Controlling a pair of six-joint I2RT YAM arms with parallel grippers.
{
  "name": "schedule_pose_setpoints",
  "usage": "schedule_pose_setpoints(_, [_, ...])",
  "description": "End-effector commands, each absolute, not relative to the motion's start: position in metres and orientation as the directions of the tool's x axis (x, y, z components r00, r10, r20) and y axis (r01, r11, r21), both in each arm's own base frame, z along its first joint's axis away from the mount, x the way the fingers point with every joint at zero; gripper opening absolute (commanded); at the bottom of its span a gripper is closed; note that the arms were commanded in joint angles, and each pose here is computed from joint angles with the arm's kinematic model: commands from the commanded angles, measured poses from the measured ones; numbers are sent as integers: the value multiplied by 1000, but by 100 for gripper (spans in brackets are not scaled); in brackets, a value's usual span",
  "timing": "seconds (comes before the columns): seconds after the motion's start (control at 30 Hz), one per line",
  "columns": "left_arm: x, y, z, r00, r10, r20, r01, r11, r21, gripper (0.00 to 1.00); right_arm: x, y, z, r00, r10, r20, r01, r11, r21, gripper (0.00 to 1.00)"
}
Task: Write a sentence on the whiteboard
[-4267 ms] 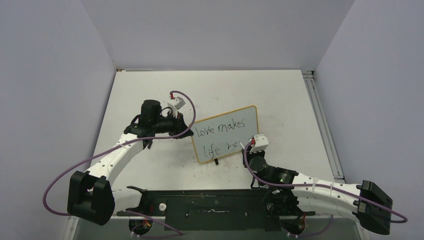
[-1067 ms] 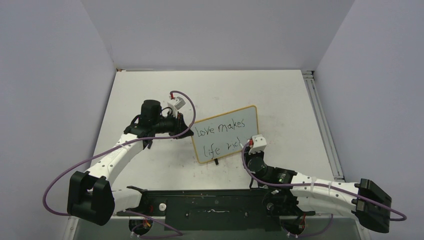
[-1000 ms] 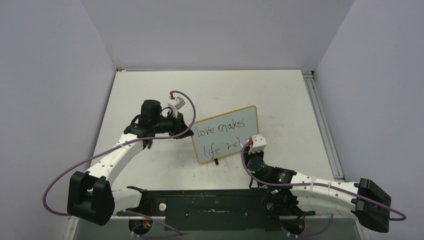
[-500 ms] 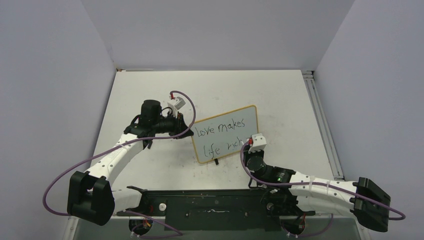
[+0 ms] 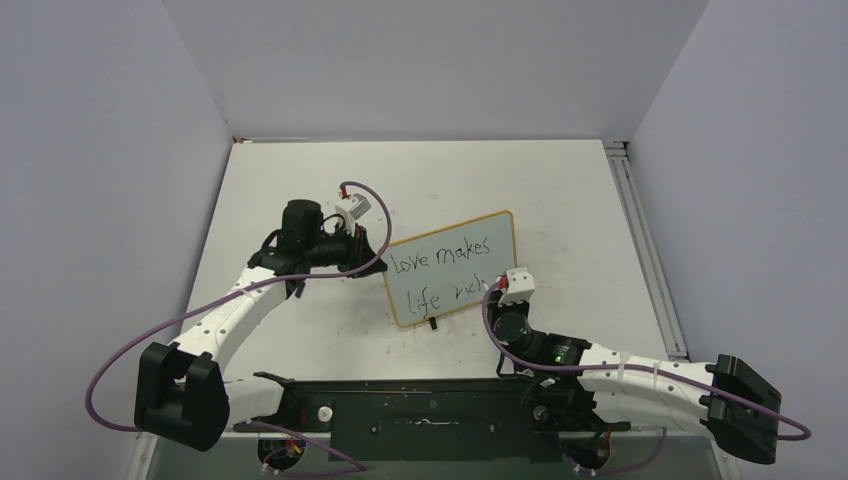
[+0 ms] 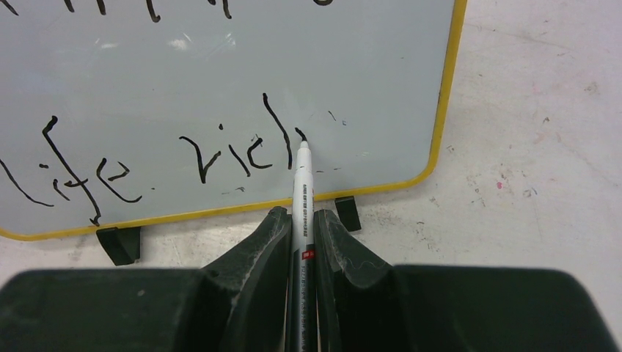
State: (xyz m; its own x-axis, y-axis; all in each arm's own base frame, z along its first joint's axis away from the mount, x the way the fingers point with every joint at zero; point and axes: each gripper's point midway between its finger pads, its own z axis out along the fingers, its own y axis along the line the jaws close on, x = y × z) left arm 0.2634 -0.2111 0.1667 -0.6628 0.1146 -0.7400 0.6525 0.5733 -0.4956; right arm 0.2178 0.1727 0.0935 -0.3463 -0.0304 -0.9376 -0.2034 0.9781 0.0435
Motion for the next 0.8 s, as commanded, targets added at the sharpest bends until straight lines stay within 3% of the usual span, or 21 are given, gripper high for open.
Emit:
schedule_pose_setpoints(0.0, [268,-213,180,-635,105,-765,669,571,-477,0,221,170,98,-351,4,-936,-163,984,66,5])
schedule_pose_setpoints(0.5, [267,-214,183,-630,102,-769,674,565,-477,0,215,173,84,-418,-19,-908,-169,984,57,5])
schedule_pose_setpoints(0.77, [267,-213,183,-629,101,-770,673,566,-476,0,216,174,107,-365,27,-931,-190,976,103,5])
